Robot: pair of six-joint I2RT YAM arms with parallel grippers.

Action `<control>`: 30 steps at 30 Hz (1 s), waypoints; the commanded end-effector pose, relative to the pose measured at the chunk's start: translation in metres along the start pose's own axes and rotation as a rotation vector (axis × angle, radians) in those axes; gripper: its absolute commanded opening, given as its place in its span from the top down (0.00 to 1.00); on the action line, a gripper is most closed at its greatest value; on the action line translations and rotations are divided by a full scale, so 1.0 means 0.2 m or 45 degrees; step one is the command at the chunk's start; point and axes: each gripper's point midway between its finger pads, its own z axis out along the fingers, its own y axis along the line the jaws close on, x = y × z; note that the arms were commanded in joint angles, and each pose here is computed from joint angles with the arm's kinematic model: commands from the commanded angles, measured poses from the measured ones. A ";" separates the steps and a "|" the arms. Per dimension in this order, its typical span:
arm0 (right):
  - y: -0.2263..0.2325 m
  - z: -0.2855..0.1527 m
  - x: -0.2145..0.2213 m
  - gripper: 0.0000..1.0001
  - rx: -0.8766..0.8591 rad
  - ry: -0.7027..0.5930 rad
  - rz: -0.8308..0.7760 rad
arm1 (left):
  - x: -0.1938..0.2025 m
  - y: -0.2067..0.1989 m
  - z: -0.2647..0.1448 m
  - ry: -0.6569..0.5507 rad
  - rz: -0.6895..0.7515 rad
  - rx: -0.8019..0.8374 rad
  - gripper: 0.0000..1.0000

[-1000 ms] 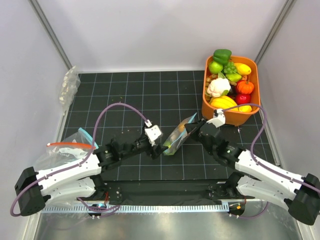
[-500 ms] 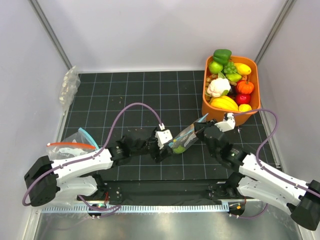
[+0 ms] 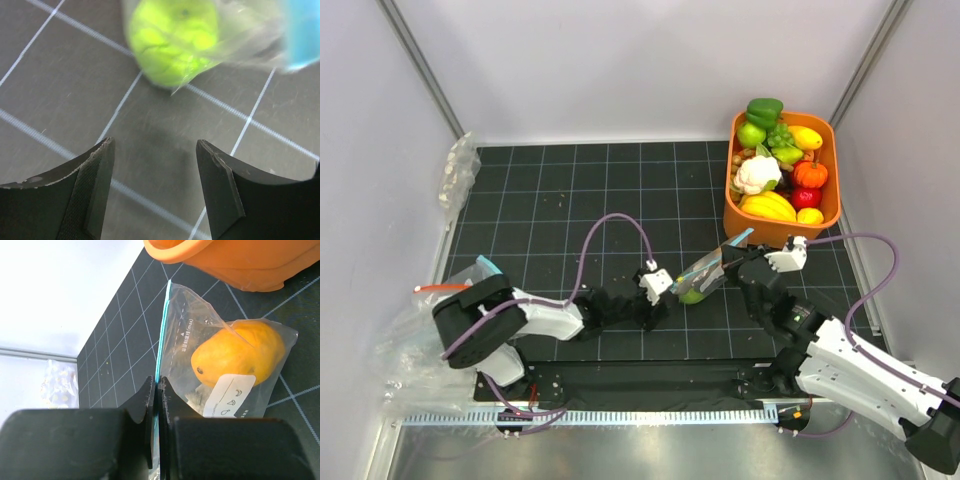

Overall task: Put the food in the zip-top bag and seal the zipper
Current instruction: Adjust the zipper food storage bag at the center of the board.

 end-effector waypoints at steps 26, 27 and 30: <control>0.02 0.02 -0.07 0.98 -0.007 -0.068 0.105 | -0.55 0.02 0.15 -0.652 -0.013 -0.204 0.28; 0.02 0.02 -0.07 0.98 -0.005 -0.069 0.106 | -0.55 0.01 0.13 -0.664 -0.021 -0.188 0.30; 0.03 0.02 -0.07 0.98 -0.008 -0.066 0.108 | -0.59 0.01 0.10 -0.700 -0.018 -0.158 0.42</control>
